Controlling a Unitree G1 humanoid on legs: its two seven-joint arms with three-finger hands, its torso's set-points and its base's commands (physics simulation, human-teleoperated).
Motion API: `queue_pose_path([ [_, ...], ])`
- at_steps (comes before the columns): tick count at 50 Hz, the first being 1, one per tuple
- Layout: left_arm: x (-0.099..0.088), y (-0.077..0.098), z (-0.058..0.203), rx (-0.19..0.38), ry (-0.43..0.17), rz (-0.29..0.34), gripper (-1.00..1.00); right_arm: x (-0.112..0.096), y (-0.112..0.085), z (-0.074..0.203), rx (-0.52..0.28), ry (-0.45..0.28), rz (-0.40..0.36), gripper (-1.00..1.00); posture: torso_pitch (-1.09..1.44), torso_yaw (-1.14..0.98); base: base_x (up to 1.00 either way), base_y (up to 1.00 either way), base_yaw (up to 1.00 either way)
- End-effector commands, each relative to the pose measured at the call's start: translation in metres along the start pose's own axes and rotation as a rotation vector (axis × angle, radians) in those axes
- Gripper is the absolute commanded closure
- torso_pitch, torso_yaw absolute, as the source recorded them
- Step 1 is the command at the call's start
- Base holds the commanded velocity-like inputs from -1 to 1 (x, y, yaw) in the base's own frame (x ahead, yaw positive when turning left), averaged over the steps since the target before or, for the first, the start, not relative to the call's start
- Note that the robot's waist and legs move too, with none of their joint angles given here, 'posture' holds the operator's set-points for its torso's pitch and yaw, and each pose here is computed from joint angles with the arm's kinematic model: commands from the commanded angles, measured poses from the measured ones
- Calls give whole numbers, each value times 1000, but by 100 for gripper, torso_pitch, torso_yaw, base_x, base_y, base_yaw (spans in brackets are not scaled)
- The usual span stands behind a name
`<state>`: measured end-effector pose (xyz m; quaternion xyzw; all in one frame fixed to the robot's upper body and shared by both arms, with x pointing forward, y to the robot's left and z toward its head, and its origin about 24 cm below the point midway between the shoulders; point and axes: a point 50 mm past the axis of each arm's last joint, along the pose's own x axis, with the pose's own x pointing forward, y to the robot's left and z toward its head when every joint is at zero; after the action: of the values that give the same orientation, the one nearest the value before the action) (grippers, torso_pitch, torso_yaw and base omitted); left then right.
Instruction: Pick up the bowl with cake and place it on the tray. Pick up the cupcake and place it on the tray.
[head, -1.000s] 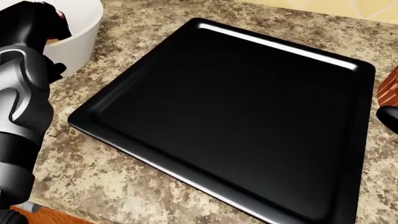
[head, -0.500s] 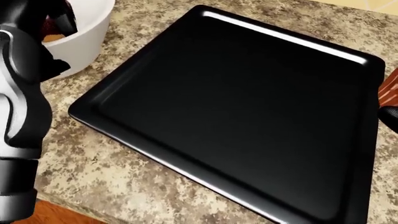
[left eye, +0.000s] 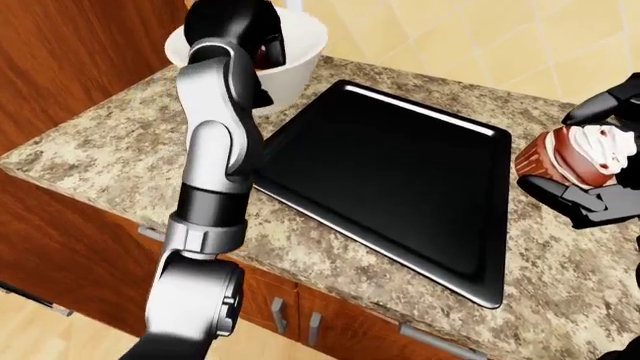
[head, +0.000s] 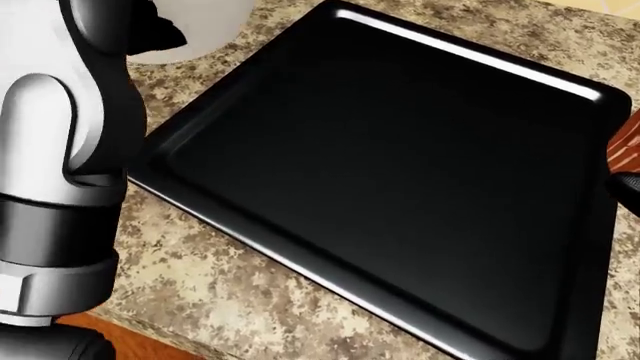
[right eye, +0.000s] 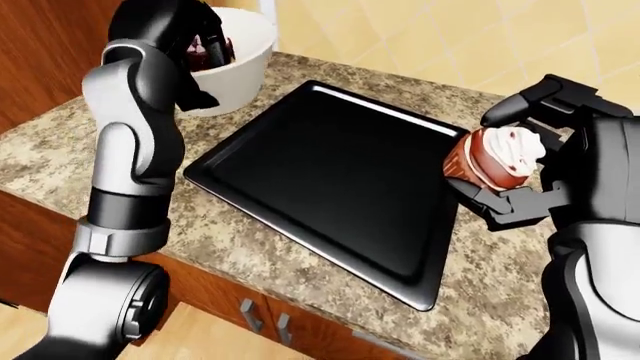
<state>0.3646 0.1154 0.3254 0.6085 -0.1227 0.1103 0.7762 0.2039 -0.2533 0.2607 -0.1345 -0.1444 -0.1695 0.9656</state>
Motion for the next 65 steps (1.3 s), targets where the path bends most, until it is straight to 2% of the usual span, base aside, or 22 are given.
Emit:
queue_pose_path([
  [1, -6, 35, 18, 10, -74, 166, 100, -1, -4, 14, -13, -82, -29, 100, 0, 0, 0, 0, 0],
  [7, -5, 41, 42, 18, -135, 180, 100, 0, -4, 15, -11, -84, -28, 100, 0, 0, 0, 0, 0],
  [13, -11, 40, 66, -10, -212, 163, 100, 0, -6, 18, -8, -88, -30, 100, 0, 0, 0, 0, 0],
  [19, -12, 32, 79, -26, -264, 144, 100, 0, -7, 20, -7, -91, -31, 100, 0, 0, 0, 0, 0],
  [25, -17, 19, 95, -33, -343, 113, 100, 0, -5, 19, -6, -90, -28, 100, 0, 0, 0, 0, 0],
  [30, -21, 12, 99, -36, -360, 91, 100, 0, -5, 19, -5, -91, -28, 100, 0, 0, 0, 0, 0],
  [33, -26, 8, 101, -66, -379, 74, 100, 0, -5, 19, -6, -90, -28, 100, 0, 0, 0, 0, 0],
  [42, -33, -5, 105, -69, -416, 35, 100, 0, -5, 18, -5, -89, -29, 100, 0, 0, 0, 0, 0],
  [46, -34, -14, 105, -106, -410, -3, 100, 0, -6, 17, 0, -87, -33, 100, 0, 0, 0, 0, 0],
  [54, -35, -27, 104, -127, -413, -57, 100, 0, -9, 17, 3, -88, -40, 100, 0, 0, 0, 0, 0],
  [65, -38, -46, 101, -128, -412, -105, 100, -1, -12, 17, 4, -86, -46, 100, 0, 0, 0, 0, 0],
])
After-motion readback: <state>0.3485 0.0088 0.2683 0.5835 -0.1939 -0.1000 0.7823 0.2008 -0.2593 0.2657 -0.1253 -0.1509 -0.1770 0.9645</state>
